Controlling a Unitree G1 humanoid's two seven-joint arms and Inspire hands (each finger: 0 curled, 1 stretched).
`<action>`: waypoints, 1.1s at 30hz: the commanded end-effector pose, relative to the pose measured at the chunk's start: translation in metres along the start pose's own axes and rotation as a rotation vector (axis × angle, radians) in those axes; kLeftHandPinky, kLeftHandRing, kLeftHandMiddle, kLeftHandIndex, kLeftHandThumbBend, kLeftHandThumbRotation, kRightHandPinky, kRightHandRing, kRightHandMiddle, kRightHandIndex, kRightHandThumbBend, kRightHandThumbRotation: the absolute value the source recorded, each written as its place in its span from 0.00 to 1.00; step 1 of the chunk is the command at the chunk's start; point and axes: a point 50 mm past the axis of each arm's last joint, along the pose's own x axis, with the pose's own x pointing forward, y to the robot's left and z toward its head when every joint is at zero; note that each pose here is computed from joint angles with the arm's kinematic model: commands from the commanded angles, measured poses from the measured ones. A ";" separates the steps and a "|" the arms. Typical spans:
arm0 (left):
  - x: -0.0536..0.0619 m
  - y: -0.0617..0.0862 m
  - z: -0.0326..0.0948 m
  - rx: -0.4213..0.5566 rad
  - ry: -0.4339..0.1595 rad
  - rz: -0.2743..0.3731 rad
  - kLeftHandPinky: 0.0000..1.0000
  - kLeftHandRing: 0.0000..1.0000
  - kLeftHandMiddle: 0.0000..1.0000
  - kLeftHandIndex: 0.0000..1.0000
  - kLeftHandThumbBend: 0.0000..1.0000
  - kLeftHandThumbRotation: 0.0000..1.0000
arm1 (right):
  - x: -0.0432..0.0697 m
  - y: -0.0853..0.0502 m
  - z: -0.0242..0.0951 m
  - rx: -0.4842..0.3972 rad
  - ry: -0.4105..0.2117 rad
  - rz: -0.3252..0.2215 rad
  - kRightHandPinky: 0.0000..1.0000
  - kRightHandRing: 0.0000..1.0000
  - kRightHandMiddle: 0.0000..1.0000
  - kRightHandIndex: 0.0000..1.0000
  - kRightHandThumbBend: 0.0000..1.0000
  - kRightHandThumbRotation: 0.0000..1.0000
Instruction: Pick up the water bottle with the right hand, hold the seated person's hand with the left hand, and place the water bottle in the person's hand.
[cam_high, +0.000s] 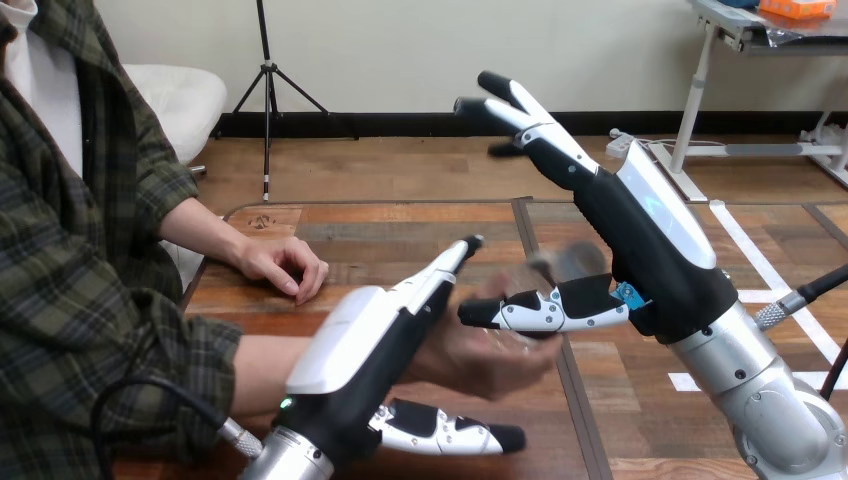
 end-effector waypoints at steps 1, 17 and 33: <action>0.002 0.009 0.008 -0.028 -0.062 0.027 1.00 1.00 1.00 1.00 1.00 0.37 | 0.010 -0.006 0.005 0.002 -0.057 -0.054 0.98 1.00 1.00 0.94 0.77 0.10; 0.001 0.006 0.011 -0.295 -0.153 0.072 0.99 1.00 1.00 1.00 0.98 0.37 | 0.004 -0.005 0.002 0.068 -0.032 -0.099 0.96 0.98 0.99 0.92 0.76 0.11; 0.001 -0.005 0.012 -0.509 -0.203 0.280 0.71 0.87 0.90 0.90 0.53 0.49 | -0.003 -0.003 0.002 0.125 -0.027 -0.206 0.83 0.90 0.92 0.86 0.71 0.10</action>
